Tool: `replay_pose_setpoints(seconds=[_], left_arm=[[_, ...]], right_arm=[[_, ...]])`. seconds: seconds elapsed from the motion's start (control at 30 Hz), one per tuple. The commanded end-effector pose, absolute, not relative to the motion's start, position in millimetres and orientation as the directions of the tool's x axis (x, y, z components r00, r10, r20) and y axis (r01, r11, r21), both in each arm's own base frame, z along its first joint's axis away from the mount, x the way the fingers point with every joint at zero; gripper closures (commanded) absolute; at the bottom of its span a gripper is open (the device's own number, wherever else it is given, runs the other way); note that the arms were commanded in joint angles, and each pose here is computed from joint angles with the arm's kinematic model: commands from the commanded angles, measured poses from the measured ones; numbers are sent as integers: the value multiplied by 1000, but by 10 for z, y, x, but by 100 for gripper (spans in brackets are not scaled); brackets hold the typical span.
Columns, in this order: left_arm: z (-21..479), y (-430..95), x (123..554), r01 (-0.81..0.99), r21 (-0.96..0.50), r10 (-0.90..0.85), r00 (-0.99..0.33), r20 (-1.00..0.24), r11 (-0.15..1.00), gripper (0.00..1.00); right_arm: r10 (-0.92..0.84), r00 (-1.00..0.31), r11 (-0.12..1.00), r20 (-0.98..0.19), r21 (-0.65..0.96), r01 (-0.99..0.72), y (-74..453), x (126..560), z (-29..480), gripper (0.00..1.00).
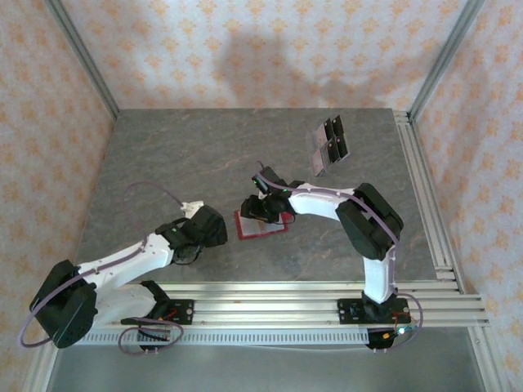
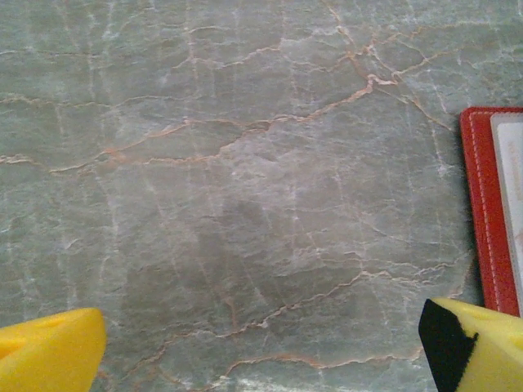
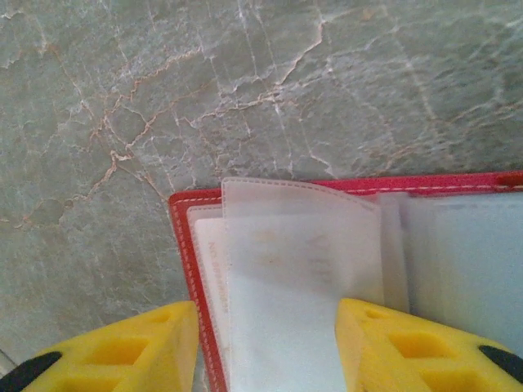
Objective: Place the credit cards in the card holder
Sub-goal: Flip over the card slot in the card holder, then pick up the credit card from the storage box.
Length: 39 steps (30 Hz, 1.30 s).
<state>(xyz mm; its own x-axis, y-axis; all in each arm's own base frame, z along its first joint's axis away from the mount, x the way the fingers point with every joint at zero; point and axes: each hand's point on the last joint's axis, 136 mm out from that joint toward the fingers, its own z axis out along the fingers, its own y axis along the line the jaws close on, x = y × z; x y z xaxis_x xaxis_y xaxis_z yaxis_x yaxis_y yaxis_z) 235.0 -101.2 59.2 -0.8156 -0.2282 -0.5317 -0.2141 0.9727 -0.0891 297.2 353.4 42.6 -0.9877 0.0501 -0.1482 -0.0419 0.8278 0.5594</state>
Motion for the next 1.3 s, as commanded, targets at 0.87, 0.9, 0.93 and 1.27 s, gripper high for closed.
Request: replay_pose_setpoints(seconds=[0.87, 0.9, 0.93, 1.27], left_arm=[[774, -1626, 3197, -96, -97, -132, -850, -510, 991, 0], [775, -1624, 3196, -96, -98, -133, -849, -511, 991, 0], [769, -1619, 3193, -97, -98, -133, -850, -509, 990, 0], [744, -1599, 3191, -101, -97, -136, -854, -502, 990, 0]], right_arm=[[-124, -897, 956, -423, -293, 6, 1209, 4752, 1333, 70], [-133, -899, 948, -417, -319, 8, 1172, 4797, 1306, 71], [-140, -900, 942, -414, -335, 8, 1155, 4830, 1285, 72], [-152, -911, 926, -384, -377, 5, 1102, 5045, 1068, 77]])
